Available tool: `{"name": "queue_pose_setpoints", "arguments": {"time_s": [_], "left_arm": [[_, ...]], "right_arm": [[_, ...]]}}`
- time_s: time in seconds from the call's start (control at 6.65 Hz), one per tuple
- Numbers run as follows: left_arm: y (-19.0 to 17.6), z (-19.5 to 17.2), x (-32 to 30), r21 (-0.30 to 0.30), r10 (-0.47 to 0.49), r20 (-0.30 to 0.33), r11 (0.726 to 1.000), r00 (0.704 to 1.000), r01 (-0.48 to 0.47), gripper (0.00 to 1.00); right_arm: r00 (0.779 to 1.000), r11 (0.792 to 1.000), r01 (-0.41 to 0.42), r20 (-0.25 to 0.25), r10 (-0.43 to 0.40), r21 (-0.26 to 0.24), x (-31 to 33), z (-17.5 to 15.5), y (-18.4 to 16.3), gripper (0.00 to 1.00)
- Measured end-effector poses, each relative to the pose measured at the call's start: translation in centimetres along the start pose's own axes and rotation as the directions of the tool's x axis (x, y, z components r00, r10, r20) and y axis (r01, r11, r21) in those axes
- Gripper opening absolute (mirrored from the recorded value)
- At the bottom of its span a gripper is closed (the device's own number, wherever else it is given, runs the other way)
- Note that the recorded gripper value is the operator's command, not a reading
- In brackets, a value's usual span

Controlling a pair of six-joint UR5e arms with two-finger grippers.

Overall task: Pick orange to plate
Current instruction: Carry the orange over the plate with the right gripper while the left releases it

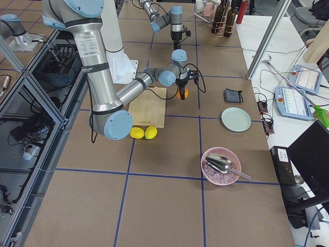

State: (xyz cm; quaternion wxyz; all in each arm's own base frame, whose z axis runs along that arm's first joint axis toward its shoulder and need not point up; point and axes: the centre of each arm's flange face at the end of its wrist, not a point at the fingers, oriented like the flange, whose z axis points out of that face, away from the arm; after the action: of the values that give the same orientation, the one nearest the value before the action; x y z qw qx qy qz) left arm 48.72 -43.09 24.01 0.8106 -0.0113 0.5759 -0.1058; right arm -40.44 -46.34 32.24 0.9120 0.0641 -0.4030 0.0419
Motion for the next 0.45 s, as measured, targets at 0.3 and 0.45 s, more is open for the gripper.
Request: {"name": "queue_pose_setpoints", "arguments": {"time_s": [0.3,0.45], "left_arm": [[-1.5,-3.6,-2.7,0.039,-0.007,-0.006,0.999,1.000,0.008,0.91],[-2.3,-5.4,-4.6,0.061,-0.020,0.001,0.998,1.000,0.020,1.00]], "right_arm": [[0.986,0.986,-0.165,0.026,0.165,0.025,-14.1,1.5,0.1,0.00],[0.978,0.978,-0.204,0.057,0.202,0.040,-18.2,2.9,0.0,0.00]]}}
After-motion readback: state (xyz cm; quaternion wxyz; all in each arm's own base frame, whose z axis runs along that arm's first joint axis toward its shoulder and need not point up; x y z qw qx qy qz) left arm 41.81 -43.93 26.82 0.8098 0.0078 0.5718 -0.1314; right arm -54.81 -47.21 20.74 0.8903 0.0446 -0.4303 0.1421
